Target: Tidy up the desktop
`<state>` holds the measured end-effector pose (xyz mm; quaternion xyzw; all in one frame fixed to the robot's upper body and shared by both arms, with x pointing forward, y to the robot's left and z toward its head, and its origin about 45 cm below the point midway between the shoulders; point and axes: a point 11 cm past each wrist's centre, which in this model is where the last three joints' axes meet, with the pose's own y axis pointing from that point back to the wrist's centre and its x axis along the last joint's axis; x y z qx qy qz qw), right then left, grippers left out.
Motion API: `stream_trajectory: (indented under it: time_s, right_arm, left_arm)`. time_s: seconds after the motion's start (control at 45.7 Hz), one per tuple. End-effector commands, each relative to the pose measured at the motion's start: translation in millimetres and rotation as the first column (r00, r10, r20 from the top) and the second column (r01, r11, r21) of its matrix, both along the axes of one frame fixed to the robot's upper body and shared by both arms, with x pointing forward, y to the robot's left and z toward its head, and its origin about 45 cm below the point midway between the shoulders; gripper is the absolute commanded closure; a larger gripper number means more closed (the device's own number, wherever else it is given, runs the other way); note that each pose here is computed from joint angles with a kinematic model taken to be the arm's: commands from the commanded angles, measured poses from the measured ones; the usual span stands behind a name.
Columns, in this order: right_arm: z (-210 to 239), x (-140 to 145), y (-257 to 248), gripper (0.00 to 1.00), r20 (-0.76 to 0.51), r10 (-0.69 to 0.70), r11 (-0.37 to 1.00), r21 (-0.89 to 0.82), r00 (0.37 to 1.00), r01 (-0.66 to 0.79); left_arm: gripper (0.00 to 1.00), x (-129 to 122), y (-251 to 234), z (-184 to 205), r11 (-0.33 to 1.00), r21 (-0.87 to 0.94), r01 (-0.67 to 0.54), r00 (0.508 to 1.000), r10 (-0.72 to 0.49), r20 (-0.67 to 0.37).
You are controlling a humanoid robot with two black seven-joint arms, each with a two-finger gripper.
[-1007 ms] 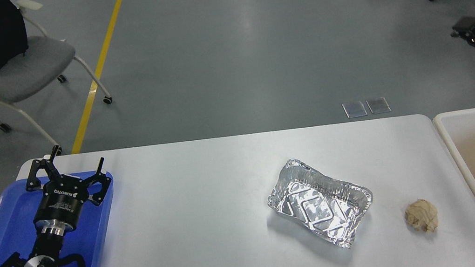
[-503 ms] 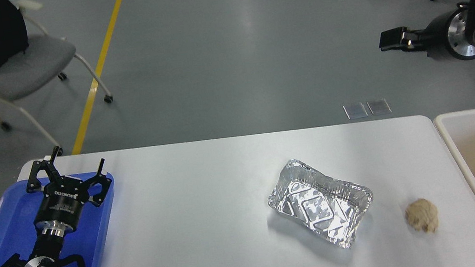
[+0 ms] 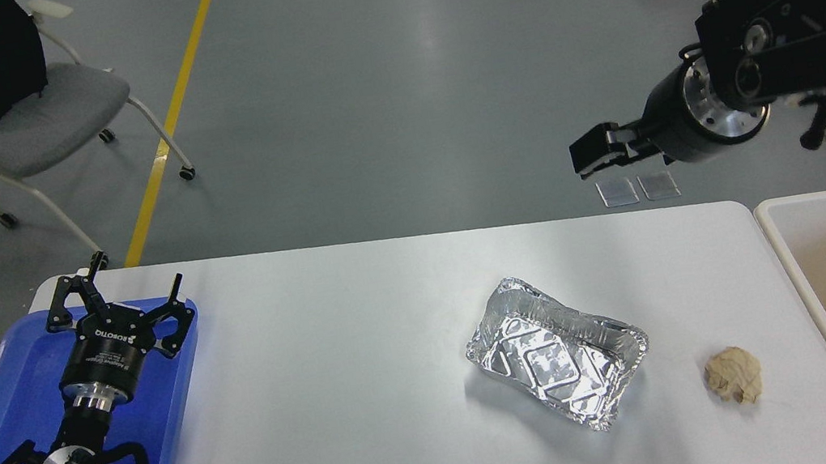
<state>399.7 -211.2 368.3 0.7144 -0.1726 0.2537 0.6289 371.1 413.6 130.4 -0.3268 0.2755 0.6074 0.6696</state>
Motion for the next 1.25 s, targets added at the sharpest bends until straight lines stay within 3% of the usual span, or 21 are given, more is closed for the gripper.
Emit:
stream_trajectory:
  time_s: [0.0,0.263,0.635,1.226]
  right_arm:
    - [-18.1,-30.9,28.9,0.01,-0.167,0.087,0.993,-0.066,0.982,-0.099]
    - [-3.8,-49.9,28.7,0.01,-0.335,0.081,0.987,-0.107,0.939,-0.123]
    - [53.9,-63.3,24.8,0.0,-0.379,0.057,0.978,-0.163,0.923,-0.128]
    - [65.3,-61.8,29.1,0.01,-0.355,0.068,0.979,-0.157,0.932,-0.131]
  left_arm:
    - [0.01,-0.2,0.1,-0.2,1.0,0.0,0.0,1.0,0.0,0.0]
    - [0.01,-0.2,-0.1,-0.3,1.0,0.0,0.001,1.0,-0.001,-0.001]
    - [0.01,-0.2,0.1,-0.2,1.0,0.0,0.0,1.0,0.0,0.0]
    - [0.01,-0.2,0.1,-0.2,1.0,0.0,0.0,1.0,0.0,0.0]
